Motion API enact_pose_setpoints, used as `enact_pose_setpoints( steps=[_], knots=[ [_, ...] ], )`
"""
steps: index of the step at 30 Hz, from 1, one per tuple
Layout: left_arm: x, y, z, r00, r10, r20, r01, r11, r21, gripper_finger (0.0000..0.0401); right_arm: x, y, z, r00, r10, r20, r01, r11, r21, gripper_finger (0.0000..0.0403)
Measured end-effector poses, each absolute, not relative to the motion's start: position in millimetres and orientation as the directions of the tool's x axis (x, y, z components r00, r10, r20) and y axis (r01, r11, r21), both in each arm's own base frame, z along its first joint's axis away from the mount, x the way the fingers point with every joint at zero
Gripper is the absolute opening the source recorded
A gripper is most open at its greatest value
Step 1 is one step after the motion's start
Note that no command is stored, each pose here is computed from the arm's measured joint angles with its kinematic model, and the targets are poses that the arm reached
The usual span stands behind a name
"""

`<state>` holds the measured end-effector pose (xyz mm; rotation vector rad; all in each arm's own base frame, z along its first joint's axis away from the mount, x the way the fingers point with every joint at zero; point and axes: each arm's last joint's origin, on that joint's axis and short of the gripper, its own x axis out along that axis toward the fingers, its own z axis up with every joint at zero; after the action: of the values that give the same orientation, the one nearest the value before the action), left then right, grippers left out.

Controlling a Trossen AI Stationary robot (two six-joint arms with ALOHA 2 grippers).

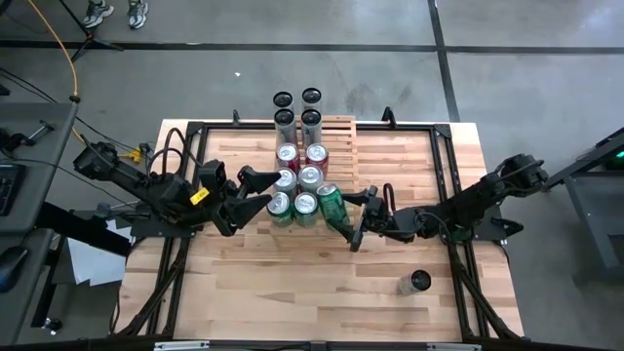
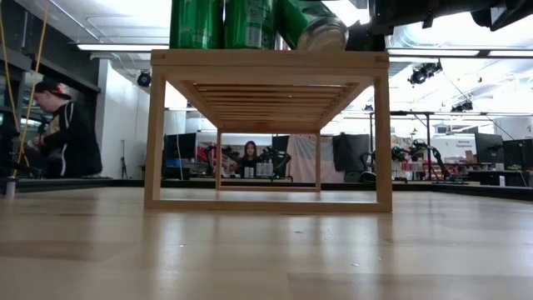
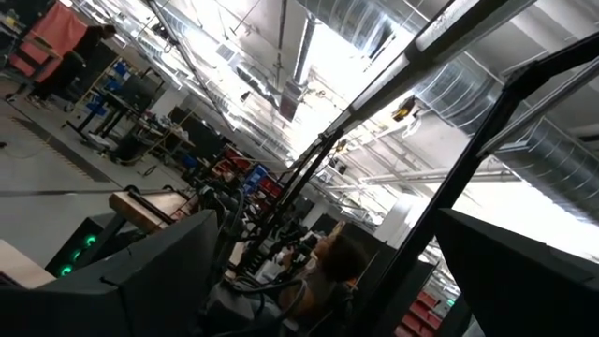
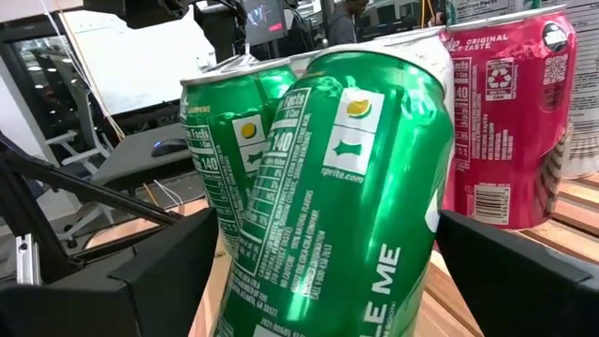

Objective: Place canned beverage on shelf
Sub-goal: Put the green soda can on the shelf aligned with the other green soda cans

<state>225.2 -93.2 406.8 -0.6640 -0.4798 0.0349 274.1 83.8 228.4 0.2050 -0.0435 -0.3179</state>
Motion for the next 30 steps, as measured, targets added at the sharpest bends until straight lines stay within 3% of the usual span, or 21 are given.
enact_pose_setpoints(
  steps=[30],
  knots=[
    [225.2,-93.2,406.7,0.891,0.182,0.416,0.119,0.791,-0.600,0.0392,274.0,83.8,225.9,0.949,-0.315,-0.011,0.311,0.931,0.190,0.0383]
  ],
)
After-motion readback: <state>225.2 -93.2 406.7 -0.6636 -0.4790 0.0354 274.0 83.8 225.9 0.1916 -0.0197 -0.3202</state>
